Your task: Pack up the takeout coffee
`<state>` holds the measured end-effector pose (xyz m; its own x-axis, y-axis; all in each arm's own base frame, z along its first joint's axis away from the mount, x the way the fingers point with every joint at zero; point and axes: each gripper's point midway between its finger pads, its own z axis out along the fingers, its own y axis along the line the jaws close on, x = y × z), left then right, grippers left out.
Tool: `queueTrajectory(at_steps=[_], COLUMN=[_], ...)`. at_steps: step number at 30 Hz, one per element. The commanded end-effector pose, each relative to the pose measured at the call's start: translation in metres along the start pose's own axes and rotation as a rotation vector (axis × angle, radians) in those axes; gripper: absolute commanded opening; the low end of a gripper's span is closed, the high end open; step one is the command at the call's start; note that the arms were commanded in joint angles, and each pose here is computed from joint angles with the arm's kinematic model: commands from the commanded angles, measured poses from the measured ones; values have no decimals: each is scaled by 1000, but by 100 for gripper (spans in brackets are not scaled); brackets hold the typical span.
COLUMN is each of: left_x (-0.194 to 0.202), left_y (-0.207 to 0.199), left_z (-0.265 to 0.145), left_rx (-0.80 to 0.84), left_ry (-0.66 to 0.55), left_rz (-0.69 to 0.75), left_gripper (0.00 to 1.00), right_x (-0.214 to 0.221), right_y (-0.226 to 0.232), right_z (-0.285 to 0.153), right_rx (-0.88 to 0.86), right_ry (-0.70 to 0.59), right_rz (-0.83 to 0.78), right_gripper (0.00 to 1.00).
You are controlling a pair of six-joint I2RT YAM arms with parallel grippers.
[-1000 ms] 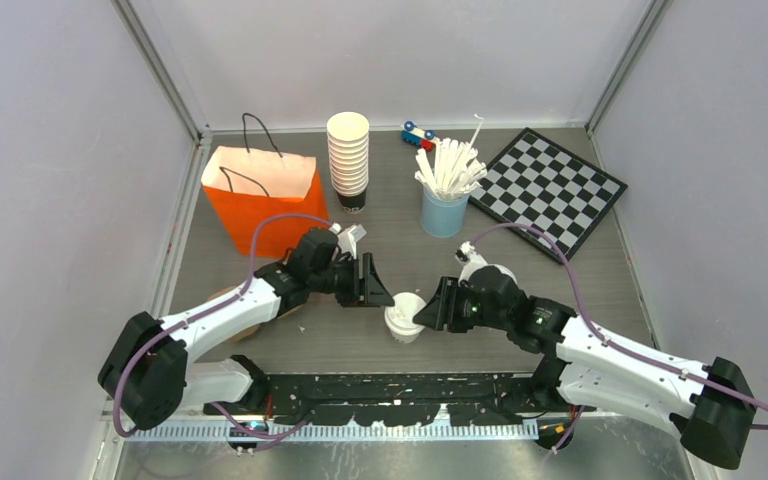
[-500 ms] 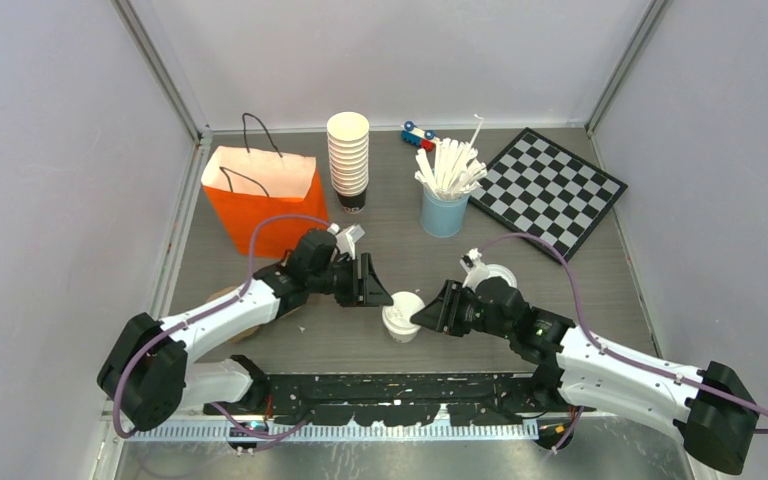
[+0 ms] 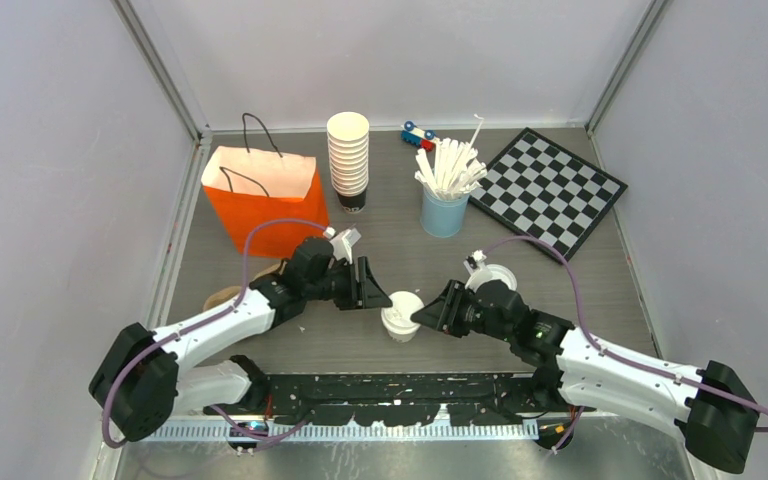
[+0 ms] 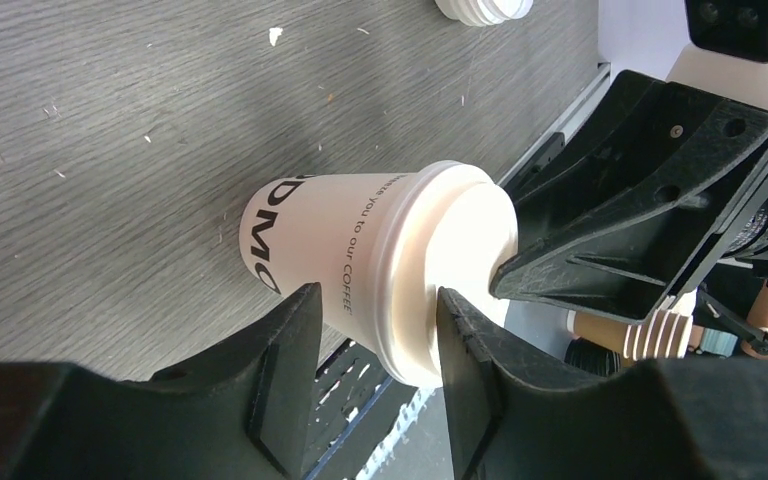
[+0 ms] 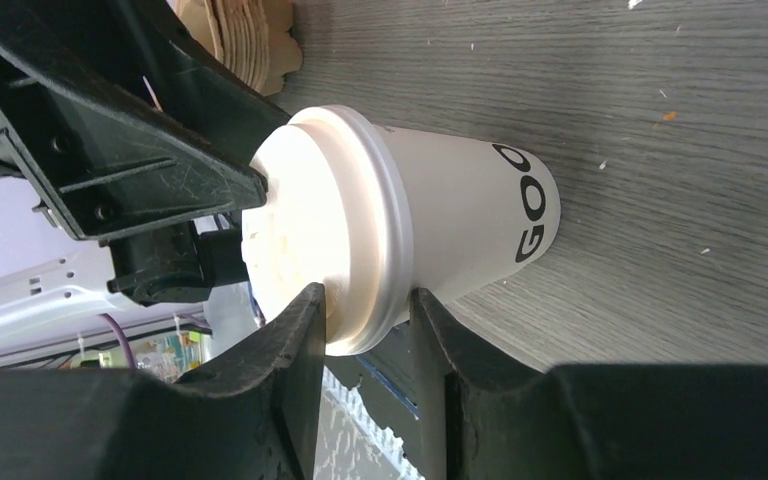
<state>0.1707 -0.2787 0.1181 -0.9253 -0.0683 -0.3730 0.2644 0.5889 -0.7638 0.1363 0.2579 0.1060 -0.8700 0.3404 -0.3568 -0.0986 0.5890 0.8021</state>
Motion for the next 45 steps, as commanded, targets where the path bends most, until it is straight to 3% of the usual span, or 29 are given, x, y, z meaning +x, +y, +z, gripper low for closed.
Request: queueTrajectory(at_steps=[1,10,19,30,45], left_x=[37,32,15,-10,-24], left_y=[40,23,1,-20,-15], left_z=[1,-15,-20,-30,-14], left_rx=[-155,-159,-107,-111,-130], left_ry=[68,-6,-58,-93,-30], left_rz=[-19,-42,-19,36,75], left_gripper=[46,44,50,60,58], right_x=[31,-7,-20,-14,-4], right_y=[-119,-68,-19,38,52], right_z=[-13,-10,-3,-22,-4], right_rx=[448,355,244,52,-4], right_ry=[68,-22,5,58,71], right_rz=[-54,-202,-294,-216,-78], right_gripper=[38,42,47,75,75])
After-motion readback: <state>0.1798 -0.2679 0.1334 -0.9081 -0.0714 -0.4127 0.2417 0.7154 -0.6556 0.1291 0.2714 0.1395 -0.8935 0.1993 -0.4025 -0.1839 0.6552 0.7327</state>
